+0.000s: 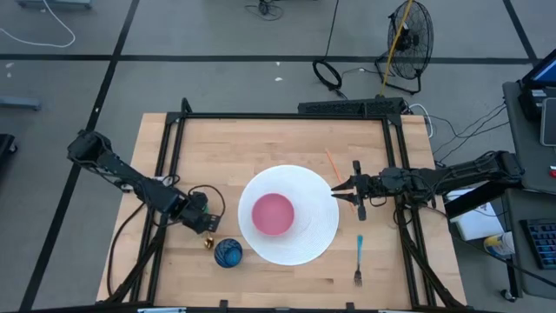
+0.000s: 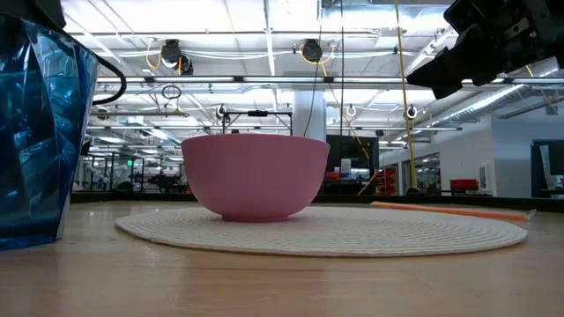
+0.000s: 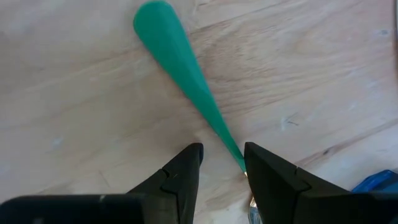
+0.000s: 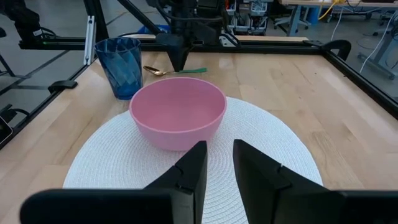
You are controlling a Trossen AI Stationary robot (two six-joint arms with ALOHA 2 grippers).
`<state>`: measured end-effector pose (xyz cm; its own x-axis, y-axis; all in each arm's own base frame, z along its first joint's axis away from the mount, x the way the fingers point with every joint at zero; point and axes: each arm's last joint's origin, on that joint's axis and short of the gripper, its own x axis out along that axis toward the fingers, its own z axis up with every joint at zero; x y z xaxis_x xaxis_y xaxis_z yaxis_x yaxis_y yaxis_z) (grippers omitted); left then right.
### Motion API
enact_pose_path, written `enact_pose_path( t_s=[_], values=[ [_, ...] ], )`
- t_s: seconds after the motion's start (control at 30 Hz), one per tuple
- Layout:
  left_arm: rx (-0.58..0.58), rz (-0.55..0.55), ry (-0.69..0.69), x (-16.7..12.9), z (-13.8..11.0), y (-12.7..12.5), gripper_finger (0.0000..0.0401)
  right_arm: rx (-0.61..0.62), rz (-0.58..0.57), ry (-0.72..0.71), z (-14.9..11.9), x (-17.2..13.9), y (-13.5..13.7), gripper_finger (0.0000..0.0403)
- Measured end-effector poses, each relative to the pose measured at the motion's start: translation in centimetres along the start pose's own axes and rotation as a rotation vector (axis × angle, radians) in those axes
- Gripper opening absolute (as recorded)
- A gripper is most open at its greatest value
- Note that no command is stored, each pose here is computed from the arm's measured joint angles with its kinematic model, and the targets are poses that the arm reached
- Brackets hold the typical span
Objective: Pick & Place Utensil
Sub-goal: Put the green spoon into the pink bowl
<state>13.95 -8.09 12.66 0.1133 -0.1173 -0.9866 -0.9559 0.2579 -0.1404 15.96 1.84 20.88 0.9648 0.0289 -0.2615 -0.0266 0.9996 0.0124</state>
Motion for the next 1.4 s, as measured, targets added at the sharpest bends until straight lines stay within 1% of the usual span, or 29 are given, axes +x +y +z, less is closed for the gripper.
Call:
enact_pose_path(
  t_s=[0.3,0.47,0.6,0.67,0.73,0.9,0.97,1.03,1.1,1.23,1.4],
  values=[
    [0.005,0.02,0.032,-0.01,0.24,0.05,0.014,0.0,0.0,0.0,-0.01,0.0,0.0,0.0075],
    [0.063,0.0,0.034,-0.03,0.2,-0.14,0.014,0.0,0.0,0.0,0.0,0.0,0.0,0.0075],
    [0.071,0.0,0.036,-0.1,0.17,-0.22,0.0136,0.0,0.0,0.0,0.0,0.0,0.0,0.0075],
    [0.072,0.006,0.037,-0.1,0.17,-0.16,0.0122,0.0,0.0,0.0,0.0,0.0,0.0,0.0075],
    [0.073,0.013,0.037,-0.1,0.18,-0.1,0.0098,0.0,0.0,0.0,0.0,0.0,0.0,0.0075],
    [0.109,0.014,0.032,-0.08,0.2,-0.07,0.0022,0.0,-0.001,0.0,0.0,0.0,-0.01,0.0075],
    [0.127,0.011,0.03,-0.1,0.2,-0.1,0.001,0.0,-0.001,0.0,0.0,0.0,-0.01,0.0075],
    [0.152,0.009,0.023,-0.1,0.21,-0.11,0.0017,0.0,-0.001,0.0,0.0,0.0,-0.01,0.0075],
    [0.18,0.005,0.008,-0.09,0.24,-0.12,0.0033,0.0,-0.002,0.0,0.0,0.0,-0.01,0.0075],
    [0.187,-0.006,-0.03,-0.09,0.33,-0.21,0.0058,0.0,-0.002,0.0,-0.01,0.0,0.0,0.0075],
    [0.234,-0.021,-0.07,-0.09,0.42,-0.33,0.0065,0.0,-0.002,0.0,-0.01,0.0,-0.01,0.0075]
  ],
)
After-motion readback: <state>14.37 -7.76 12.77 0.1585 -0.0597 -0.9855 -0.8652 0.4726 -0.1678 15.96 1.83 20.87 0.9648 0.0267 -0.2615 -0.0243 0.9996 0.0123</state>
